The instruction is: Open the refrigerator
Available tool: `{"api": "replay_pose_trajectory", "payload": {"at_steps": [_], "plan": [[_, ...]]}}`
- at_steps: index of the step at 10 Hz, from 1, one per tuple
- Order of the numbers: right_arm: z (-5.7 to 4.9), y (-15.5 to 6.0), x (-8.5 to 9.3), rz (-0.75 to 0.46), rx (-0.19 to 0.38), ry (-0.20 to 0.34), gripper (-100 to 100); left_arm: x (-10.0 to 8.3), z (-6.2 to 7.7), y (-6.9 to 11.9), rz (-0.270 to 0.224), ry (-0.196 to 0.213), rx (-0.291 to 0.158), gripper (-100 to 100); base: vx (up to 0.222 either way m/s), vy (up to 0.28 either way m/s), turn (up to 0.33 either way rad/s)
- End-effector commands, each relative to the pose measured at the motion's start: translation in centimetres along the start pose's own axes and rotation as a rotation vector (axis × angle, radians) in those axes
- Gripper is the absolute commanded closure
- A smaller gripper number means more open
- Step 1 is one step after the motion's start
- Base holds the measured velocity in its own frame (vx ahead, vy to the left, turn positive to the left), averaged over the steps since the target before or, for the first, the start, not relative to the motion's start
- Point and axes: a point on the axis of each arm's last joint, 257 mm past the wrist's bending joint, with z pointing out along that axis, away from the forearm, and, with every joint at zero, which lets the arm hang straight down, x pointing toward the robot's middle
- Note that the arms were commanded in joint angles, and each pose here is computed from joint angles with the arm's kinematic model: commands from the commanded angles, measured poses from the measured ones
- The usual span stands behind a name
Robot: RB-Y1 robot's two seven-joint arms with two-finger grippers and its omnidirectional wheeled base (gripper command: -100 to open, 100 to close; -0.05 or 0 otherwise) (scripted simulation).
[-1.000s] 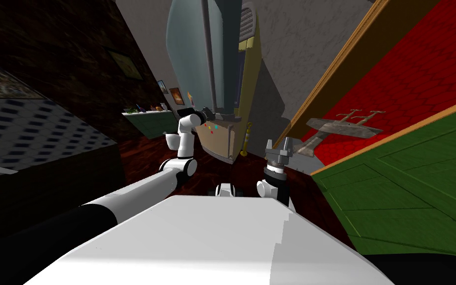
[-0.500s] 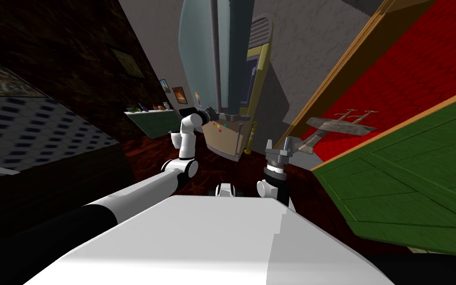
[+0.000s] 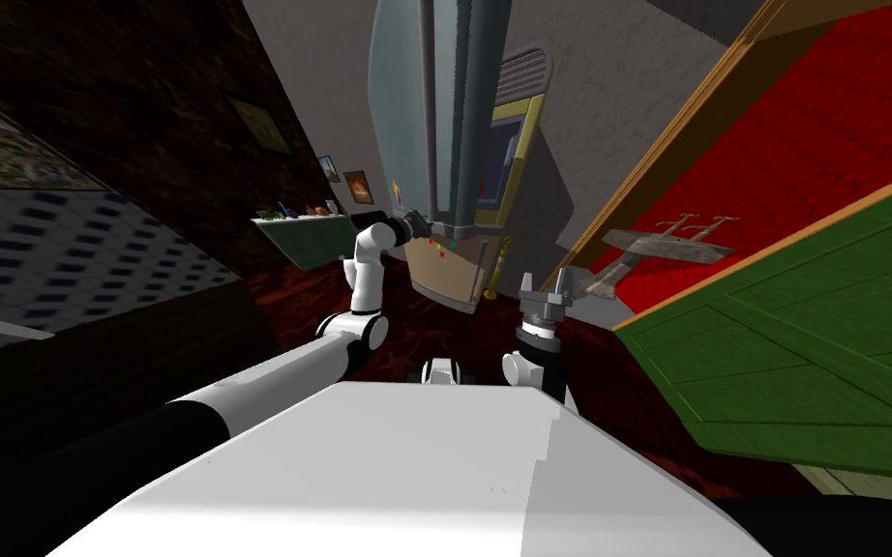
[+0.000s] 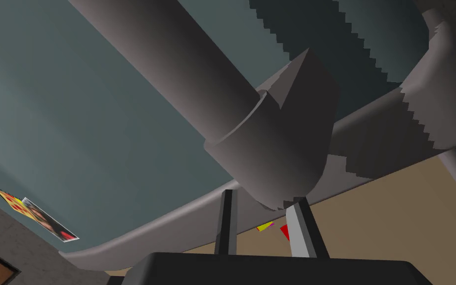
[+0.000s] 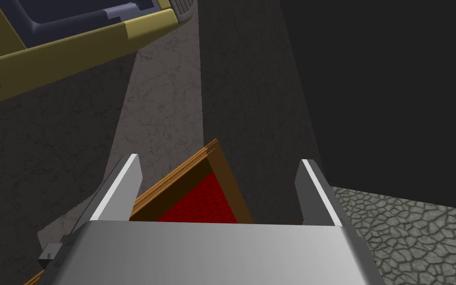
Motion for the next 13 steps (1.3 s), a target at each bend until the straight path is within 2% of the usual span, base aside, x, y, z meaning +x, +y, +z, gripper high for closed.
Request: {"api": "replay_pose_trajectory", "payload": {"at_steps": [1,2,3,4,5,6,7,8,9,11,12,13], "plan": [[0.0,0.0,0.0,0.0,0.0,0.0,0,2.0,-0.4,0.9,-0.002,0.047,-0.03,100,-0.016,0.317,-0.032],[0.0,0.0,0.0,0.0,0.0,0.0,0,3.0,-0.8,1.7,-0.005,0.074,-0.054,100,-0.087,0.357,-0.049],[0.0,0.0,0.0,0.0,0.0,0.0,0,3.0,-0.8,1.7,-0.005,0.074,-0.054,100,-0.049,0.304,-0.017],[0.0,0.0,0.0,0.0,0.0,0.0,0,4.1,-1.2,2.6,-0.008,0.1,-0.078,100,-0.038,0.286,-0.01],[0.0,0.0,0.0,0.0,0.0,0.0,0,4.1,-1.2,2.6,-0.008,0.1,-0.078,100,-0.005,0.278,-0.016],[0.0,0.0,0.0,0.0,0.0,0.0,0,5.2,-1.6,3.4,-0.009,0.127,-0.102,100,-0.006,0.294,-0.031],[0.0,0.0,0.0,0.0,0.0,0.0,0,5.2,-1.6,3.4,-0.009,0.127,-0.102,100,0.004,0.252,-0.028],[0.0,0.0,0.0,0.0,0.0,0.0,0,6.2,-2.1,4.3,-0.01,0.155,-0.127,100,-0.014,0.3,-0.022],[0.0,0.0,0.0,0.0,0.0,0.0,0,6.2,-2.1,4.3,-0.01,0.155,-0.127,100,-0.022,0.266,-0.03],[0.0,0.0,0.0,0.0,0.0,0.0,0,8.3,-3.1,6.0,-0.01,0.211,-0.177,100,-0.056,0.343,-0.028],[0.0,0.0,0.0,0.0,0.0,0.0,0,8.3,-3.1,6.0,-0.01,0.211,-0.177,100,-0.011,0.354,-0.022],[0.0,0.0,0.0,0.0,0.0,0.0,0,9.4,-3.7,6.8,-0.009,0.239,-0.202,100,-0.027,0.313,-0.018]]}}
